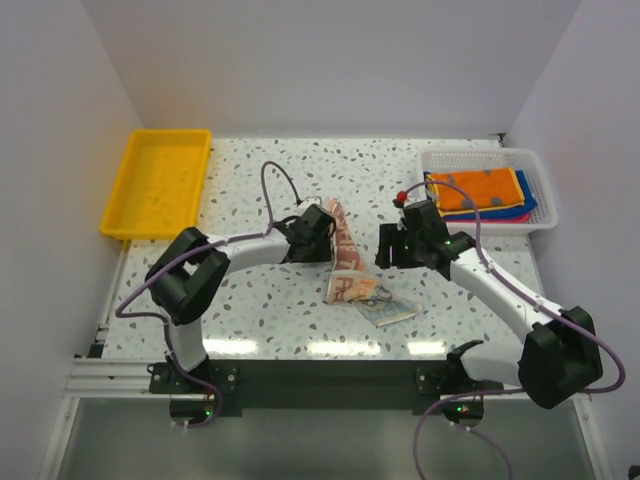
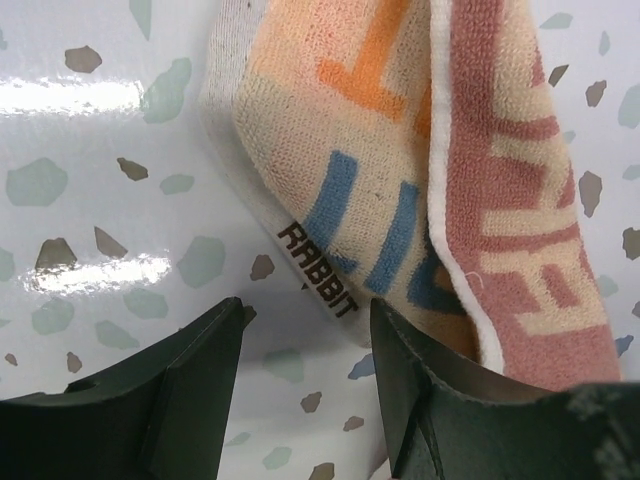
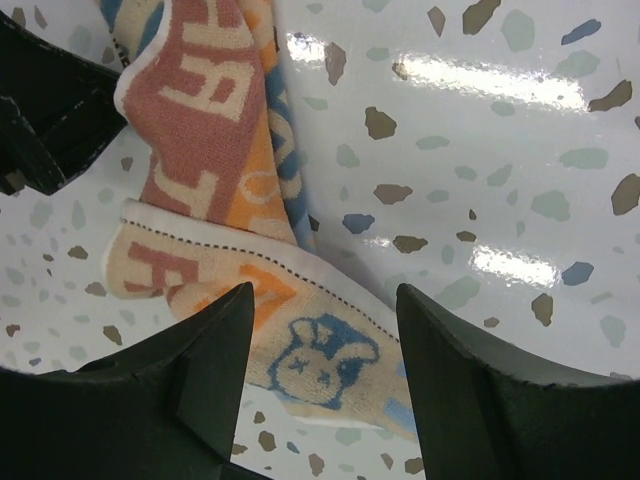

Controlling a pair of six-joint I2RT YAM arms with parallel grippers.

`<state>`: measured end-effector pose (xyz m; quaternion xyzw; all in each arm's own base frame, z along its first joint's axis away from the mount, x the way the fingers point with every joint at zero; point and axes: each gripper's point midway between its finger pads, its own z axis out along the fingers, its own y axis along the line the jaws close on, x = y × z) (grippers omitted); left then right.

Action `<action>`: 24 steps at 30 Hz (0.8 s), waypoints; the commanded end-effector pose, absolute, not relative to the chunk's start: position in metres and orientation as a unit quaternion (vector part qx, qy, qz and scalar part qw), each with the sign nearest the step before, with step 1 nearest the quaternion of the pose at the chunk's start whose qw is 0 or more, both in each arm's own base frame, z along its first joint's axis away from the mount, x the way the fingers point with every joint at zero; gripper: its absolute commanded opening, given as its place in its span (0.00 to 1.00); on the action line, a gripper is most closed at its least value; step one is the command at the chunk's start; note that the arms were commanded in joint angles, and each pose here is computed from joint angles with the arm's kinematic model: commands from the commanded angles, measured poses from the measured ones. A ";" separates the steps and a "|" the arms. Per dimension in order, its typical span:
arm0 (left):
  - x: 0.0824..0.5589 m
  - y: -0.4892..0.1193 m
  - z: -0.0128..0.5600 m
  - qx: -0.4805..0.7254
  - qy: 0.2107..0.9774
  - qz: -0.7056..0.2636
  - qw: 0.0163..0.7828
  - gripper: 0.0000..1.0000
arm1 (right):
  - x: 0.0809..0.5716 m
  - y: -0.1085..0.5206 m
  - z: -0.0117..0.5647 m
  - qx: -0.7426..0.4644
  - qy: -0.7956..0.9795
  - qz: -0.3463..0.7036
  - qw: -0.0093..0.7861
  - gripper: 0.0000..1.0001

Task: Fold and stack the towels
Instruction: Flatten out the crumpled towel

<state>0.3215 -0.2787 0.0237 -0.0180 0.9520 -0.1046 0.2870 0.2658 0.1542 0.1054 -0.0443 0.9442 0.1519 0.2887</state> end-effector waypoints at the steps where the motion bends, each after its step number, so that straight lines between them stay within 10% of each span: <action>1: 0.335 -0.288 0.025 -0.039 0.946 -0.097 0.307 0.59 | 0.267 0.157 0.112 -0.060 0.935 0.164 0.310 0.63; 18: 0.271 -0.258 -0.031 0.015 0.969 0.059 0.239 0.46 | 0.261 0.161 0.106 -0.072 0.928 0.183 0.315 0.63; 24: 0.258 -0.242 -0.044 0.019 0.971 0.080 0.225 0.04 | 0.262 0.167 0.108 -0.080 0.924 0.197 0.317 0.63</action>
